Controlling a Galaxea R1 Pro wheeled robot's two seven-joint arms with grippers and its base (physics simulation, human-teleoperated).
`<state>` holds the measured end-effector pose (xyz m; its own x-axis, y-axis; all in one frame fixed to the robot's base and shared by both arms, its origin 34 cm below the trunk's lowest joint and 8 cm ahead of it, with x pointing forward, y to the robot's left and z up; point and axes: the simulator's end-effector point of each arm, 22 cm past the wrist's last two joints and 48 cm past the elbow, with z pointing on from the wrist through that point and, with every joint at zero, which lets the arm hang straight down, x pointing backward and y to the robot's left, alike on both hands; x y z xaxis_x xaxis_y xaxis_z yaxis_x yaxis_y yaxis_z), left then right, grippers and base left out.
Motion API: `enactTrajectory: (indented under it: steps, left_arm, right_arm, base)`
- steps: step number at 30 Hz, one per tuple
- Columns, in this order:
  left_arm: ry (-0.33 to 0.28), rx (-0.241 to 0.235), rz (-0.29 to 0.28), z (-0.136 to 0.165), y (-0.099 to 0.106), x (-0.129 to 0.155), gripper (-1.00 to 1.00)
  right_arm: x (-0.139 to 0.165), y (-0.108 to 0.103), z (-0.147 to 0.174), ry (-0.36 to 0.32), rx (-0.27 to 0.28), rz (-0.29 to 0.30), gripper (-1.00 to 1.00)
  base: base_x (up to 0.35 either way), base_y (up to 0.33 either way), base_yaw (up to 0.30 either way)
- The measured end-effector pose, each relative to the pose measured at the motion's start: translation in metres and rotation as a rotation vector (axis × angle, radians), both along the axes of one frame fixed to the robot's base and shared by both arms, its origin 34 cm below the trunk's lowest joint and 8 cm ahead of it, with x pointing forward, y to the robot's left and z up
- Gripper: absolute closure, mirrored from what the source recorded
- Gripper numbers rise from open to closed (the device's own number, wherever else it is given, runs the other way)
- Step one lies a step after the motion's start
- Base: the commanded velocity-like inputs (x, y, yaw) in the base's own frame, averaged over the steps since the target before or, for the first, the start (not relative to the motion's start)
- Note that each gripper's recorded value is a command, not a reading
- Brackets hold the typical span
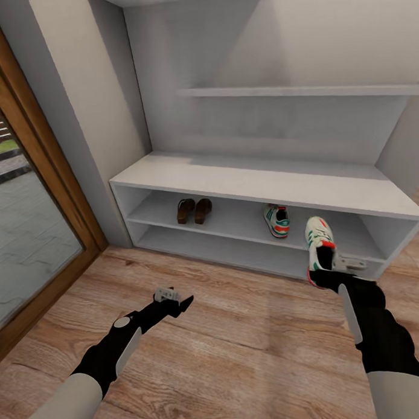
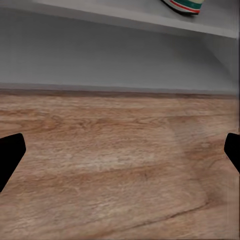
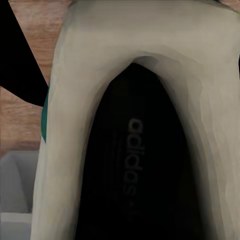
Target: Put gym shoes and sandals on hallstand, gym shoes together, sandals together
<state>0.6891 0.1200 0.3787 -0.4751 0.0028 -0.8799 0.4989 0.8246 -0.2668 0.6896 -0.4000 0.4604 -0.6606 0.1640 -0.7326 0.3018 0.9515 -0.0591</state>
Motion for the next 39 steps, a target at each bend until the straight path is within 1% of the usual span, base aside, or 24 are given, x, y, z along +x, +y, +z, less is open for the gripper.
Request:
enactTrajectory:
  steps: [1,2,3,4,5,8,10,12,13,15,19,27,31,35,39]
  left_arm:
    - [0.0,-0.001,-0.002,0.0,0.0,0.0,-1.0]
    - [0.001,-0.002,-0.004,0.0,-0.001,-0.001,-1.0]
    - [0.0,-0.002,-0.004,0.0,-0.001,-0.001,-1.0]
    - [0.001,-0.002,-0.005,0.0,-0.001,-0.001,-1.0]
    - [0.001,-0.002,-0.005,0.0,-0.001,-0.001,-1.0]
    - [0.0,-0.002,-0.007,0.0,-0.001,-0.001,-1.0]
    - [0.0,-0.002,-0.008,0.0,-0.001,-0.001,-1.0]
    - [-0.001,-0.003,-0.01,0.0,-0.002,-0.001,-1.0]
    - [-0.001,-0.002,-0.011,0.0,-0.002,-0.001,-1.0]
    - [-0.001,-0.002,-0.013,0.0,-0.002,-0.002,-1.0]
    - [-0.01,-0.001,-0.014,0.001,-0.003,-0.001,-1.0]
    - [-0.009,-0.002,-0.015,0.0,-0.004,-0.002,-1.0]
    - [0.013,0.003,-0.013,-0.009,-0.002,-0.006,-1.0]
    - [0.016,0.004,-0.012,-0.01,-0.001,-0.007,-1.0]
    - [0.017,0.004,-0.012,-0.01,-0.002,-0.007,-1.0]
  right_arm:
    - [-0.001,0.001,-0.004,0.009,0.003,0.001,1.0]
    - [-0.005,0.002,-0.016,0.038,0.01,0.001,1.0]
    - [-0.007,0.002,-0.022,0.052,0.013,0.001,1.0]
    - [-0.017,0.003,-0.045,0.108,0.026,-0.001,1.0]
    - [-0.02,0.004,-0.052,0.124,0.03,-0.001,1.0]
    - [-0.036,0.006,-0.083,0.203,0.048,-0.004,1.0]
    - [-0.044,0.007,-0.097,0.239,0.056,-0.005,1.0]
    - [-0.057,0.01,-0.118,0.294,0.069,-0.007,1.0]
    - [-0.067,0.011,-0.132,0.333,0.078,-0.009,1.0]
    - [-0.075,0.013,-0.143,0.363,0.084,-0.01,1.0]
    - [-0.084,0.013,-0.153,0.396,0.082,-0.01,1.0]
    - [-0.082,0.012,-0.151,0.394,0.074,-0.011,1.0]
    - [-0.078,0.009,-0.146,0.381,0.067,-0.013,1.0]
    - [-0.063,0.006,-0.124,0.328,0.054,-0.012,1.0]
    - [-0.054,0.005,-0.101,0.307,0.05,-0.01,1.0]
  base:
    - [0.0,0.0,0.0]
    - [0.0,0.0,0.0]
    - [0.0,0.0,0.0]
    - [0.0,0.0,0.0]
    - [0.0,0.0,0.0]
    - [0.0,0.0,0.0]
    - [0.0,0.0,0.0]
    - [0.0,0.0,0.0]
    - [0.0,0.0,0.0]
    - [0.0,0.0,0.0]
    - [0.0,0.0,0.0]
    - [0.0,0.0,0.0]
    - [0.0,0.0,0.0]
    - [0.0,0.0,0.0]
    - [0.0,0.0,0.0]
